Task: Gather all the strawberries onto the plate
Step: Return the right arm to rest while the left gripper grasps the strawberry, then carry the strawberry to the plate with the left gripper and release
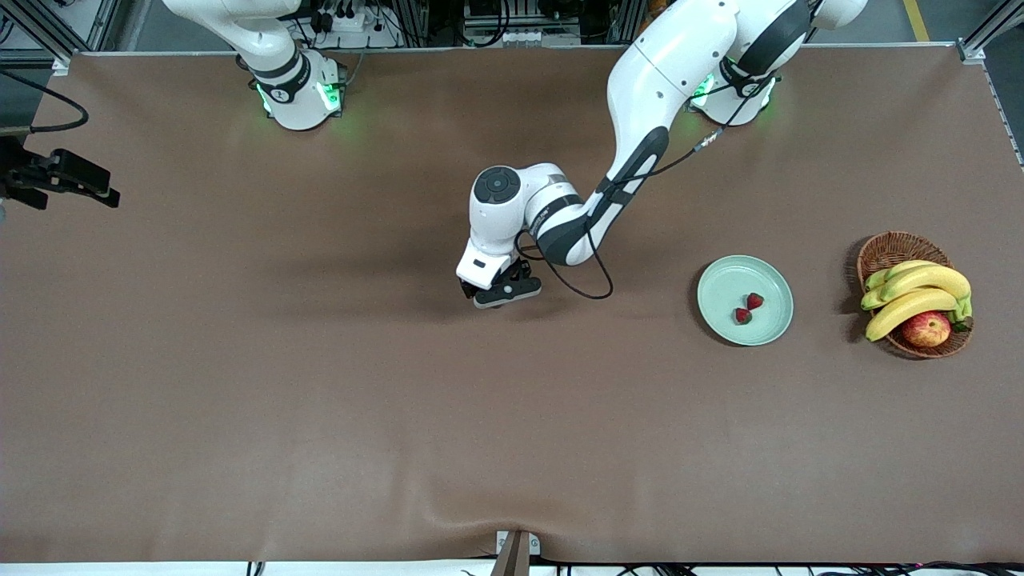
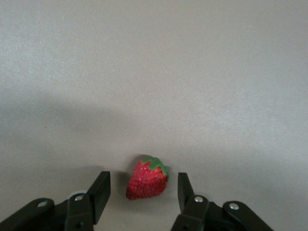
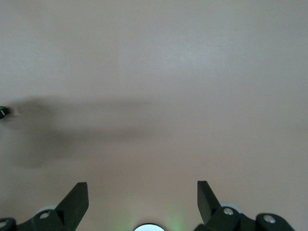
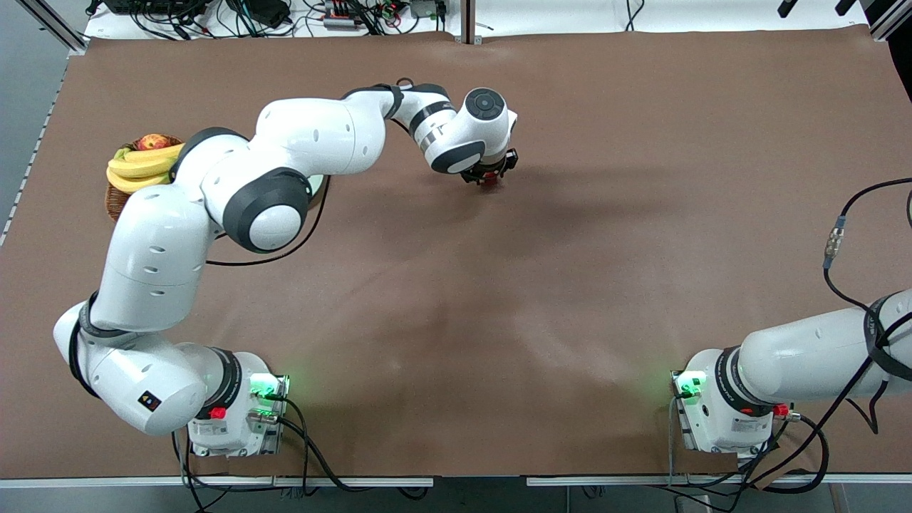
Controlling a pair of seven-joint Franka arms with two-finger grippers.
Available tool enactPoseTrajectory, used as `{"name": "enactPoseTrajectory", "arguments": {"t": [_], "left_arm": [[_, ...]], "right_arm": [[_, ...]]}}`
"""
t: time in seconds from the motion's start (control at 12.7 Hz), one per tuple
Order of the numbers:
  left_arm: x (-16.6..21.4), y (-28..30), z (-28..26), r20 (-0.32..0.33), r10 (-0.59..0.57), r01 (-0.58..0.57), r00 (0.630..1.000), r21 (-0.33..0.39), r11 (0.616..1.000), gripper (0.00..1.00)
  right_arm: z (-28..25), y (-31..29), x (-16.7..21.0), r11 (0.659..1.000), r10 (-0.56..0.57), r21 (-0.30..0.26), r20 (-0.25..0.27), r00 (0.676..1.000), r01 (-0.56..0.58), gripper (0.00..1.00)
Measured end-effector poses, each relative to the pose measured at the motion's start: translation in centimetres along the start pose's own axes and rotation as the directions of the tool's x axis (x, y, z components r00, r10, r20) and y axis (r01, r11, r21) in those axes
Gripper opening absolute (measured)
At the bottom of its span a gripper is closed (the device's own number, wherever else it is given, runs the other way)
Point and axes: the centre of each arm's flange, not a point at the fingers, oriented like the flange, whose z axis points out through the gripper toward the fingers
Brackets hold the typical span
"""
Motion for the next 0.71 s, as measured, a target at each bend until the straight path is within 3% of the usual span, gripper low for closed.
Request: {"name": "enactPoseTrajectory", "arguments": {"t": [0.24,0.47,0.71], "left_arm": [[-0.1,-0.1,0.5,0.004,0.018,-0.018,1.0,0.001,1.0,0.35],[0.4,0.0,0.2,-0.005,0.056,-0.056,0.998,-0.003,0.998,0.35],[4.9,-0.1,-2.5,-0.067,0.045,-0.047,0.997,-0.034,0.998,0.35]], "right_arm": [[-1.0,0.3,-0.8,1.0,0.014,-0.007,-0.017,1.0,-0.014,1.0],[-1.1,0.3,-0.8,1.0,0.015,-0.007,-0.021,1.0,-0.015,1.0],[-1.3,0.2,-0.8,1.0,0.015,-0.007,-0.031,0.999,-0.015,1.0]]}}
